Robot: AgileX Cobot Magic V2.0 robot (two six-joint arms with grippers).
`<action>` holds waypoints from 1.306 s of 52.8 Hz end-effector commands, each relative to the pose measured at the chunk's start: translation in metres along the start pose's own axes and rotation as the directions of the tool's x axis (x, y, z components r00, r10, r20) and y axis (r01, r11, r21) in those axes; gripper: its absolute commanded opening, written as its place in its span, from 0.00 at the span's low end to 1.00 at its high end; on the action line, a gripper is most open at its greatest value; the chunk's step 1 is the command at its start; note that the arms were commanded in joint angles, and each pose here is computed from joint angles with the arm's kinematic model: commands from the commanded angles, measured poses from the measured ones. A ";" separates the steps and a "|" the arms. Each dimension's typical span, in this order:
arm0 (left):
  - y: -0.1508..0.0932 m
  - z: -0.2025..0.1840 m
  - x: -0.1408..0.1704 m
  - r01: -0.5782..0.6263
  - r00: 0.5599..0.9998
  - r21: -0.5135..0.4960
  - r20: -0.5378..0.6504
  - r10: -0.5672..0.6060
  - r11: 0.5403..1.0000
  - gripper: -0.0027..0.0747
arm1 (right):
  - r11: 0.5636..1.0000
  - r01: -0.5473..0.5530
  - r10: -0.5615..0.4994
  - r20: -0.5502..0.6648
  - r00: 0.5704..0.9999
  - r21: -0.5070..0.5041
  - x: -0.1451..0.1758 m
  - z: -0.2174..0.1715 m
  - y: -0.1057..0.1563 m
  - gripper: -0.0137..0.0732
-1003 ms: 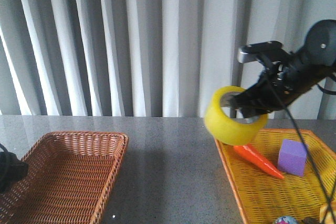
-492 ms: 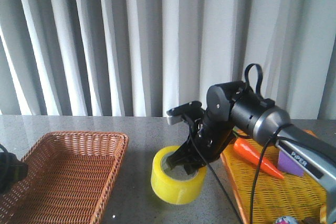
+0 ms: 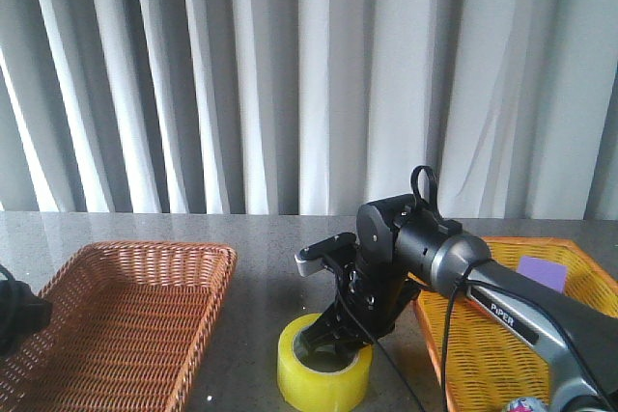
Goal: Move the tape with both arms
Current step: 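Lift the tape roll with the right gripper and carry it toward the table center, then set the tape roll on the table, open the right gripper and withdraw, then reach the left gripper over to the tape roll on the table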
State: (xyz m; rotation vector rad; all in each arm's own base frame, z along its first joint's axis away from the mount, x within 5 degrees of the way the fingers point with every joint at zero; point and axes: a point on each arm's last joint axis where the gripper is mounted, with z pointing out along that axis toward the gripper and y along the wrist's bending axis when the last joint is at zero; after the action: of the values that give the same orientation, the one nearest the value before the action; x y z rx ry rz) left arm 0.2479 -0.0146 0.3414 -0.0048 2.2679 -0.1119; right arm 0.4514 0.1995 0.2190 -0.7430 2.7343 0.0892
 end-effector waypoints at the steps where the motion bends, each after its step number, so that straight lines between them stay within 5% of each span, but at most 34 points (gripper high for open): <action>1: -0.003 -0.013 -0.016 0.006 0.994 0.012 0.105 -0.008 1.000 0.75 | 1.000 0.011 -0.014 0.134 0.991 0.017 -0.011 -0.045 -0.002 0.44; 13: -0.003 -0.013 -0.016 0.006 0.994 0.012 0.107 -0.008 1.000 0.75 | 1.000 -0.014 0.014 0.197 0.980 0.002 -0.014 -0.062 0.000 0.84; 24: -0.003 -0.013 -0.015 0.006 0.994 0.012 0.105 -0.008 1.000 0.75 | 0.999 -0.020 0.004 0.340 0.941 0.046 -0.014 -0.119 -0.005 0.91; 31: -0.003 -0.012 -0.015 0.006 0.995 0.012 0.102 -0.008 1.000 0.75 | 0.991 -0.053 -0.010 0.457 0.889 0.125 -0.005 -0.177 -0.018 0.86; 43: -0.003 -0.012 -0.015 0.010 0.995 0.017 0.102 -0.012 1.000 0.75 | 0.948 -0.271 0.106 0.636 0.764 0.168 0.045 -0.287 -0.061 0.70; 56: -0.007 -0.013 -0.016 0.004 0.993 0.032 0.114 -0.008 0.999 0.75 | 0.879 -0.445 0.186 0.736 0.651 0.171 0.113 -0.367 -0.091 0.35; 63: -0.009 -0.013 -0.016 0.036 0.993 0.057 0.112 -0.042 0.998 0.75 | 0.857 -0.467 0.167 0.742 0.650 0.217 0.137 -0.375 -0.092 0.14; 69: -0.013 -0.013 -0.018 0.098 0.986 0.106 0.124 -0.111 0.989 0.75 | 0.837 -0.470 0.155 0.702 0.695 0.280 0.150 -0.360 -0.093 0.15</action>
State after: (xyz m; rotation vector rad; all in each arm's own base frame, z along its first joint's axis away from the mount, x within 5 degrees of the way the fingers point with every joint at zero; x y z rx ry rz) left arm 0.2476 -0.0214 0.3418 -0.0259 2.2652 -0.1858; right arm 0.2891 0.0033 0.5115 -0.0432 2.1195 -0.0944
